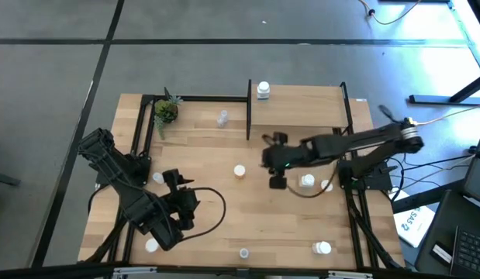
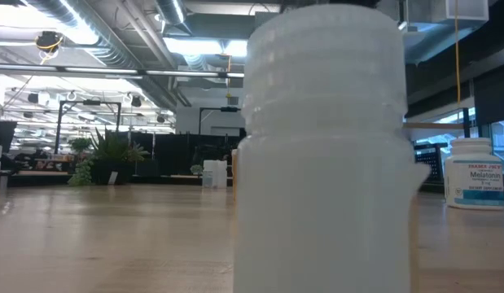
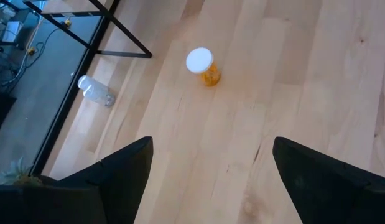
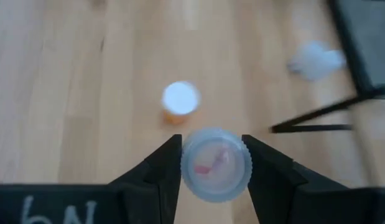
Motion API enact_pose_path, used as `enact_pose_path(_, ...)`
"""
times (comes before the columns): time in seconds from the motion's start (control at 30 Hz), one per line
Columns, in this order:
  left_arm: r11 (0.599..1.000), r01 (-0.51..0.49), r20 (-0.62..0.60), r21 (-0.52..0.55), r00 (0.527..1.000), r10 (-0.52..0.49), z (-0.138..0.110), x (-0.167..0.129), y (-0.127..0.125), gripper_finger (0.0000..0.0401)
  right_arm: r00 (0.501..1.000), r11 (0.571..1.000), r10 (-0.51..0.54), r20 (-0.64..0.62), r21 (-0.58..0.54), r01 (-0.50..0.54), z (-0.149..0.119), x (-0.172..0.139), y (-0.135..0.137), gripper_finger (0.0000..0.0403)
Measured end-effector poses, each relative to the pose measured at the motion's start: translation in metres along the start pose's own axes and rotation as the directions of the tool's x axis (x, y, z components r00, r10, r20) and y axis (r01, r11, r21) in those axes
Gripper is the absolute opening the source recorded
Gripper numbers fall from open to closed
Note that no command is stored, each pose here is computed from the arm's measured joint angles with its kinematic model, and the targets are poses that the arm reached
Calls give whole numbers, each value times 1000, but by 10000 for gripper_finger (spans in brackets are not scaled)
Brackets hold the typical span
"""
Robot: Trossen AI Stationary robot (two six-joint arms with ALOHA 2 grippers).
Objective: Pick and place medicine bottles onto shelf by color
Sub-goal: Put the center green transparent pill bottle on the shelf
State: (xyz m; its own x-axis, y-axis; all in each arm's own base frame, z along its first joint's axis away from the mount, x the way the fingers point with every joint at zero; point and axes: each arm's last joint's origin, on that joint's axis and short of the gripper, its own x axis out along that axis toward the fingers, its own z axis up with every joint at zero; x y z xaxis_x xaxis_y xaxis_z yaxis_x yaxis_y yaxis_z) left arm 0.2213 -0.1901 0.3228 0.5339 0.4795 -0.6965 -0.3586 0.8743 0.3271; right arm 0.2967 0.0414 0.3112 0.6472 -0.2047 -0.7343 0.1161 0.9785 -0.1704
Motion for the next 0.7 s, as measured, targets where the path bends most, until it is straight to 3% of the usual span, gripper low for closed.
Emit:
enact_pose_path(0.3,999,-24,-12,-31,1000,23,7,9,5,327,984,967,-174,33,194,164,-2,-41,-64,154)
enact_pose_path(0.7,998,-53,-33,-43,998,51,14,19,12,327,958,837,-284,-30,479,263,7,-46,-164,154)
